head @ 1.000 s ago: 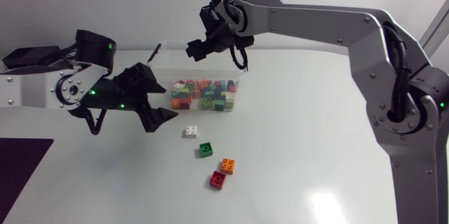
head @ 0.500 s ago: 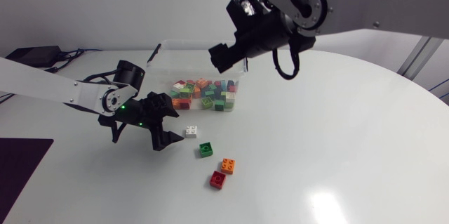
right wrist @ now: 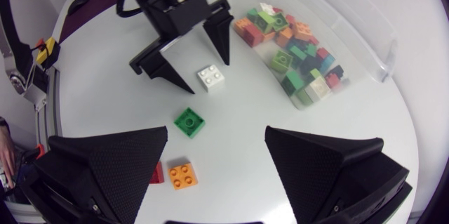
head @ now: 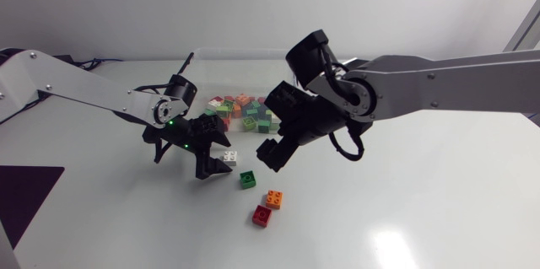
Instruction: Place the duplo bricks in the container
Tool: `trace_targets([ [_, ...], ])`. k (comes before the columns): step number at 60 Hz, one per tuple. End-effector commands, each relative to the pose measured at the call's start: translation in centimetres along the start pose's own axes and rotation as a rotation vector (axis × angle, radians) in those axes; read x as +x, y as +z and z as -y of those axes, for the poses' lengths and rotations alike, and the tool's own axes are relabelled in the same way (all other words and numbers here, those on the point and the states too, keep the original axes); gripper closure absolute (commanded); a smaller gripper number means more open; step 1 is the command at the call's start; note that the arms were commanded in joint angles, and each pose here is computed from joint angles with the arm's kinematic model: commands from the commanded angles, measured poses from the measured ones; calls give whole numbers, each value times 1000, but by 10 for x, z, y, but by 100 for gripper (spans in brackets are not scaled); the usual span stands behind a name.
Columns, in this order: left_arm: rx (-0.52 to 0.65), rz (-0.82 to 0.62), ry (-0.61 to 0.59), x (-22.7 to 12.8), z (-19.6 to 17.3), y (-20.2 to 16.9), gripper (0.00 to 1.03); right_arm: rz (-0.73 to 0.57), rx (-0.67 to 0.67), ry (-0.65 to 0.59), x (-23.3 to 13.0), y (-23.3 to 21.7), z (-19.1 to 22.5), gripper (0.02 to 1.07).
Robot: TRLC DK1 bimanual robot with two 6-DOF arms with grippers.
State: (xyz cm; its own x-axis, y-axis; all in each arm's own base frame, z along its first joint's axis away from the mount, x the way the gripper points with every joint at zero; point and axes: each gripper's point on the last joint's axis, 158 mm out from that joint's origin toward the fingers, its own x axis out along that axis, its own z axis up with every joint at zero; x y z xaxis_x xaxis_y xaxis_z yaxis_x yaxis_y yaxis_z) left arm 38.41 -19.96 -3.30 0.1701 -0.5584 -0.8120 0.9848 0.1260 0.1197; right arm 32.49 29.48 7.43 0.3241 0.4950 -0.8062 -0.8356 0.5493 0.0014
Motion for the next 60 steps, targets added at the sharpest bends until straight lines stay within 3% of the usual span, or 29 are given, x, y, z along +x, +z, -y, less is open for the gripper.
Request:
trace_targets([
  [1,38,11,-45,8,4,2,26,-43,-89,61,21,-18,-19,7],
  [6,35,8,-64,11,7,1,41,-82,-175,100,39,-30,-32,7],
  [8,32,10,-68,12,7,1,50,-99,-198,110,44,-34,-36,7],
  [9,25,8,-71,13,8,0,60,-105,-209,116,49,-35,-37,7],
  [11,22,8,-71,14,7,0,67,-112,-219,120,52,-36,-38,7],
  [24,-22,9,-98,0,7,-1,68,-137,-410,171,70,-38,-43,7],
  [37,-59,5,-77,-43,12,-2,68,-147,-477,195,84,-36,-38,7],
  [60,-58,102,115,-134,8,38,68,-175,-532,273,102,-41,-35,9],
])
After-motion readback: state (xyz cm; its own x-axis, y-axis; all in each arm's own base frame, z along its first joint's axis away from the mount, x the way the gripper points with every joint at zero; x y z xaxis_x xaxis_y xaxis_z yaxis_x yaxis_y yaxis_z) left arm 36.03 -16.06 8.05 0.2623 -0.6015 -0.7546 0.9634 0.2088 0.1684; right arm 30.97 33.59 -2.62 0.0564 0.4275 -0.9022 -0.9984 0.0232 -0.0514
